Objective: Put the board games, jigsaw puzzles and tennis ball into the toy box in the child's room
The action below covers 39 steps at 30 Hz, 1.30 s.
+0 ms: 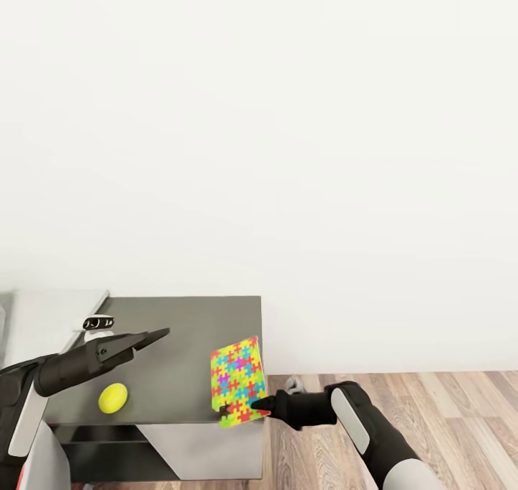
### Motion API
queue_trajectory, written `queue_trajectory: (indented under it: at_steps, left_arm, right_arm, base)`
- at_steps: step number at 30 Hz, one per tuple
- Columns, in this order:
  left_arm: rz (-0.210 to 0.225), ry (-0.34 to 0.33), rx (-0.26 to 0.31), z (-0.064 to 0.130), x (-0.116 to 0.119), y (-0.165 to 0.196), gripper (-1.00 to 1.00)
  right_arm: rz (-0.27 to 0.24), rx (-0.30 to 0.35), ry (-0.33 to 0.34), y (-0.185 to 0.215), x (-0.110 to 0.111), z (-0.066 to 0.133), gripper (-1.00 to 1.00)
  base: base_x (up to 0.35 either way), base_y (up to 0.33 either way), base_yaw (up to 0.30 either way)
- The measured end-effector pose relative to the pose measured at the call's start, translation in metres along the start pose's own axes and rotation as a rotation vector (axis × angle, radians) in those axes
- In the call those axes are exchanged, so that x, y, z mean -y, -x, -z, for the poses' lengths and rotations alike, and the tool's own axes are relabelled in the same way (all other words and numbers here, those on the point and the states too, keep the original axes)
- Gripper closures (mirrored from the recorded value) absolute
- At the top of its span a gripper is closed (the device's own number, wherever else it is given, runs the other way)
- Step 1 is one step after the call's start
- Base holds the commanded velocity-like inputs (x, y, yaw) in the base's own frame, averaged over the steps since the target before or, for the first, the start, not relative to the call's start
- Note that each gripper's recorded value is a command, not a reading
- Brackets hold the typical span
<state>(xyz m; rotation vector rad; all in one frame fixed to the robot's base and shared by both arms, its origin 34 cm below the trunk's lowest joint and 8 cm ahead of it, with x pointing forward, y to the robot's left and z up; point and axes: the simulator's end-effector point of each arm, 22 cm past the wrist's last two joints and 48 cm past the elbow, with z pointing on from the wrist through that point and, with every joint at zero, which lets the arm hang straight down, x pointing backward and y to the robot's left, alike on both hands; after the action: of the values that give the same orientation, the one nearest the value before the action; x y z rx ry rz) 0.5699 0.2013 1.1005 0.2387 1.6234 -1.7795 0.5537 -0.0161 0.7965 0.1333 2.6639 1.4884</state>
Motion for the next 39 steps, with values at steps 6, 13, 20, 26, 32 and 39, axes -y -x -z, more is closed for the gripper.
queue_trajectory:
  at_steps: [6,13,20,26,32,39]
  left_arm:
    - [0.001,-0.001,-0.001,-0.001,0.006,0.002,-1.00]
    - [0.001,0.000,-0.001,-0.002,0.013,0.005,-1.00]
    - [0.001,0.000,-0.001,-0.003,0.020,0.008,-1.00]
    - [0.001,0.000,-0.002,-0.003,0.026,0.010,-1.00]
    - [0.000,0.002,-0.003,-0.003,0.031,0.012,-1.00]
    - [0.000,0.004,-0.004,-0.003,0.037,0.014,-1.00]
  right_arm:
    - [0.016,0.027,0.043,0.006,-0.013,0.008,1.00]
    - [0.015,0.041,0.039,0.009,-0.012,0.020,1.00]
    - [-0.012,0.092,0.031,0.023,0.000,0.049,1.00]
    - [-0.034,0.144,0.058,0.035,-0.002,0.070,1.00]
    - [-0.033,0.167,0.045,0.041,0.004,0.088,1.00]
    - [-0.041,0.184,0.068,0.042,-0.001,0.101,1.00]
  base:
    - [0.000,0.000,0.000]
    - [0.000,0.000,0.000]
    - [0.000,0.000,0.000]
    - [0.000,0.000,0.000]
    - [0.000,0.000,0.000]
    - [0.000,0.000,0.000]
